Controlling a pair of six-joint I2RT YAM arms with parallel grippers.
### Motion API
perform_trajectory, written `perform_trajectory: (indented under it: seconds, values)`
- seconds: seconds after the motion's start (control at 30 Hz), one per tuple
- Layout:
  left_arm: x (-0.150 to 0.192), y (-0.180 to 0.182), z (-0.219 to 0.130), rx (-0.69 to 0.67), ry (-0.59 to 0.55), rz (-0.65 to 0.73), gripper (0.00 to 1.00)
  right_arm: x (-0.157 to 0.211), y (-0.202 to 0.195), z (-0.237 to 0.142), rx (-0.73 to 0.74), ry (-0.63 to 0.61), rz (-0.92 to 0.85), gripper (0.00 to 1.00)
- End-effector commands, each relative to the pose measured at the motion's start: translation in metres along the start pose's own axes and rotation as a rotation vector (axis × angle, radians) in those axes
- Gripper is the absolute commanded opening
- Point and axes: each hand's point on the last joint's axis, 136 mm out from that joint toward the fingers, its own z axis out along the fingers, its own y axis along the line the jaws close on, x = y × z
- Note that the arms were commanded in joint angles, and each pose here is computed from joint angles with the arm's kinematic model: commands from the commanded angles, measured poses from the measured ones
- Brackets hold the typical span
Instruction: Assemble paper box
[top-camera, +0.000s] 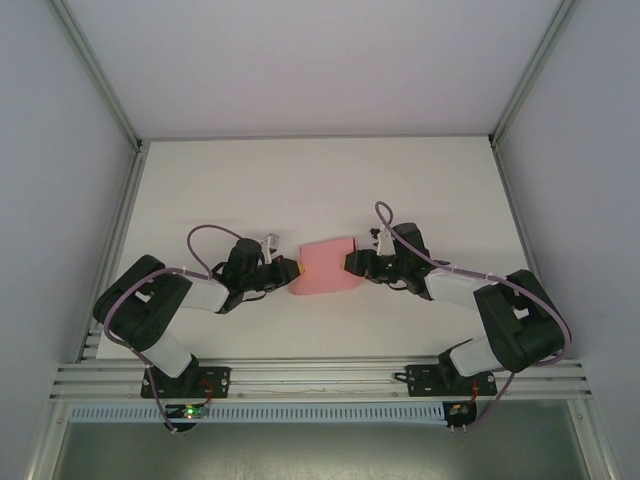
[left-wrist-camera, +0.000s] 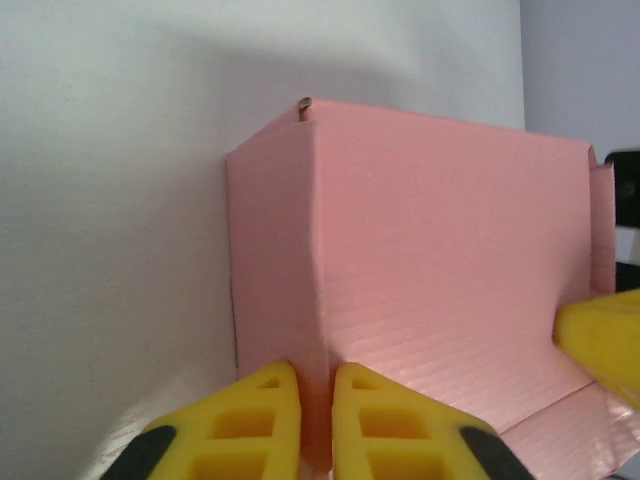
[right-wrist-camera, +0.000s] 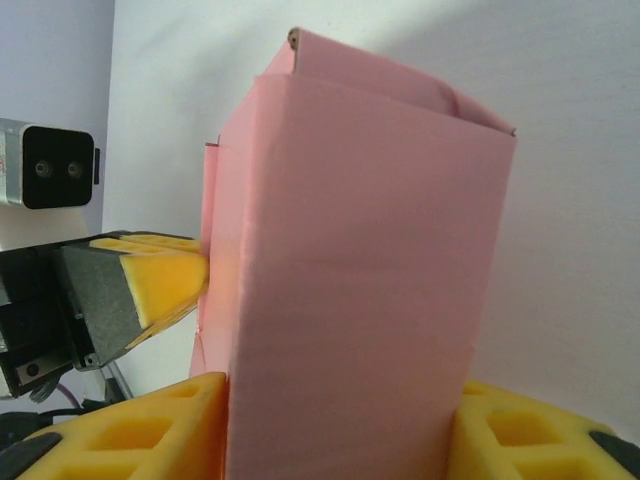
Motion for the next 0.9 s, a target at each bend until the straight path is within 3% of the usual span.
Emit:
perform_trajectory:
  seconds: [0.0,0.13,0.37,0.47,0.63,0.73,0.87]
  values:
    - [-0.007,-0.019,-0.006,0.022,-0.004,0.131,0.33,-0.006,0.023,-0.005,-0.09,-0.019,-0.042,0.46]
    - [-0.023,-0.046,-0.016,0.015,-0.042,0.312,1.0,-0.01,0.022,-0.009,-0.086,-0.04,-0.026,0.45]
    - [-0.042,-0.106,-0.033,-0.096,-0.092,0.81,1.0,-0.021,0.017,-0.022,-0.04,-0.058,0.054,0.45]
    - [-0.021,-0.131,-0.033,-0.041,-0.018,1.118,1.0,-0.024,0.017,-0.026,-0.043,-0.041,0.142,0.44]
    - [0.028,-0.113,-0.026,-0.056,0.232,1.53,1.0,-0.032,0.013,-0.032,-0.087,0.009,0.311,0.43]
    - [0.024,-0.097,-0.017,-0.18,0.2,1.698,1.0,-0.038,0.014,-0.034,-0.102,0.017,0.345,0.43]
    - [0.014,-0.087,-0.014,-0.276,0.16,1.818,1.0,-0.038,0.015,-0.037,-0.11,0.043,0.42,0.43]
